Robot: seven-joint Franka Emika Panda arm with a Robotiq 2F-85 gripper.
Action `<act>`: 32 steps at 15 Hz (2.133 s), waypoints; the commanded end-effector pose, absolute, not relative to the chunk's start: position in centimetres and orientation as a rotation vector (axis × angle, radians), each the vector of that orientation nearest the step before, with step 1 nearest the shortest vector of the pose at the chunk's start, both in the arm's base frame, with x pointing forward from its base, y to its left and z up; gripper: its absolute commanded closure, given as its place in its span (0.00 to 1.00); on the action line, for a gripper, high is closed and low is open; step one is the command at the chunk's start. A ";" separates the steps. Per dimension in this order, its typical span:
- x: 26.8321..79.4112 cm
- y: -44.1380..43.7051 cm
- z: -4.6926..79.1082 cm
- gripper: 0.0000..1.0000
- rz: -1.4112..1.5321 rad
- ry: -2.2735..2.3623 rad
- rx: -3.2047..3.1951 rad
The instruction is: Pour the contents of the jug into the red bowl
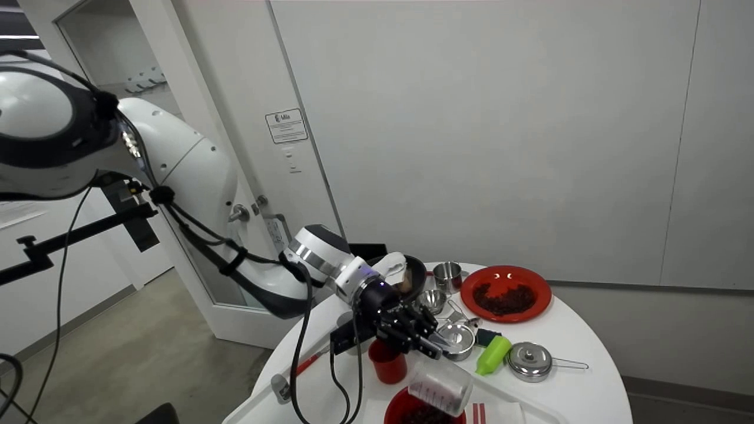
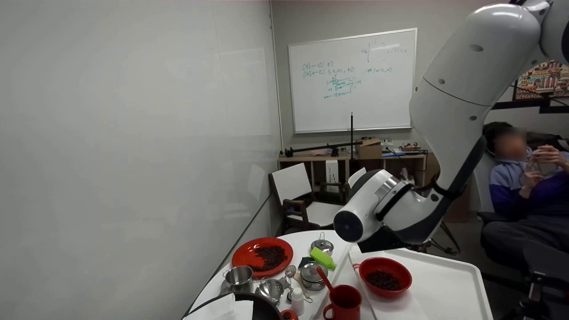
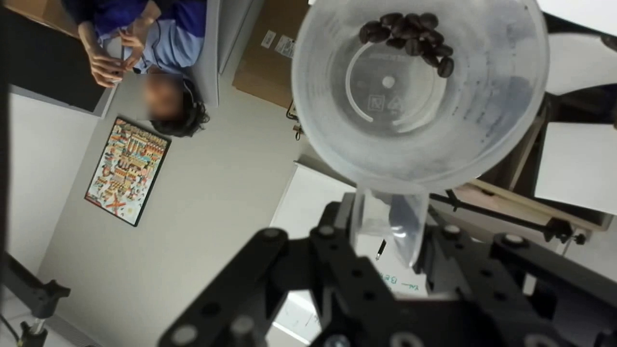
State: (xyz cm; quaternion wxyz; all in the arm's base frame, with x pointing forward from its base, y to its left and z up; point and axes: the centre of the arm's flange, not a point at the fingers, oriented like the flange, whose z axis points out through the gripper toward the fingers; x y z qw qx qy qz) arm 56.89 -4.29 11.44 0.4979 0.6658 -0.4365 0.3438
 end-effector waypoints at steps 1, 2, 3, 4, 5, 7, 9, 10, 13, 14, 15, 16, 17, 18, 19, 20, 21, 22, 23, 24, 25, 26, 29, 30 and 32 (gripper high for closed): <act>57.4 -3.7 10.6 0.90 0.916 -1.049 1.494; 57.4 -3.6 10.4 0.90 0.933 -1.046 1.467; 57.5 -3.5 10.2 0.90 0.949 -1.038 1.440; 57.5 -3.4 10.0 0.90 0.963 -1.032 1.415; 57.5 -3.3 9.9 0.90 0.977 -1.022 1.390; 57.8 -3.3 9.5 0.90 0.999 -0.992 1.347; 58.0 -3.0 8.9 0.90 1.020 -0.945 1.311; 58.1 -2.8 8.6 0.90 1.032 -0.918 1.299; 58.1 -1.4 7.4 0.90 1.078 -0.814 1.275; 58.1 -0.9 7.0 0.90 1.092 -0.786 1.270; 58.0 -0.5 6.6 0.90 1.105 -0.760 1.267; 58.0 -0.1 6.3 0.90 1.116 -0.738 1.263; 57.9 0.3 5.8 0.90 1.126 -0.714 1.257; 57.7 0.6 5.3 0.90 1.134 -0.689 1.245; 57.6 0.8 5.0 0.90 1.139 -0.668 1.235; 57.6 0.9 4.6 0.90 1.137 -0.652 1.223; 57.5 1.0 4.3 0.90 1.138 -0.639 1.211; 57.4 1.0 4.0 0.90 1.135 -0.629 1.198; 57.4 1.0 3.7 0.90 1.131 -0.619 1.184; 57.4 1.0 3.4 0.90 1.121 -0.610 1.168; 57.3 0.9 3.2 0.90 1.116 -0.602 1.149; 57.3 0.9 3.0 0.90 1.108 -0.593 1.132; 57.3 0.6 2.4 0.90 1.082 -0.564 1.082; 57.3 0.5 2.3 0.90 1.076 -0.556 1.068; 57.3 0.4 2.1 0.90 1.065 -0.544 1.047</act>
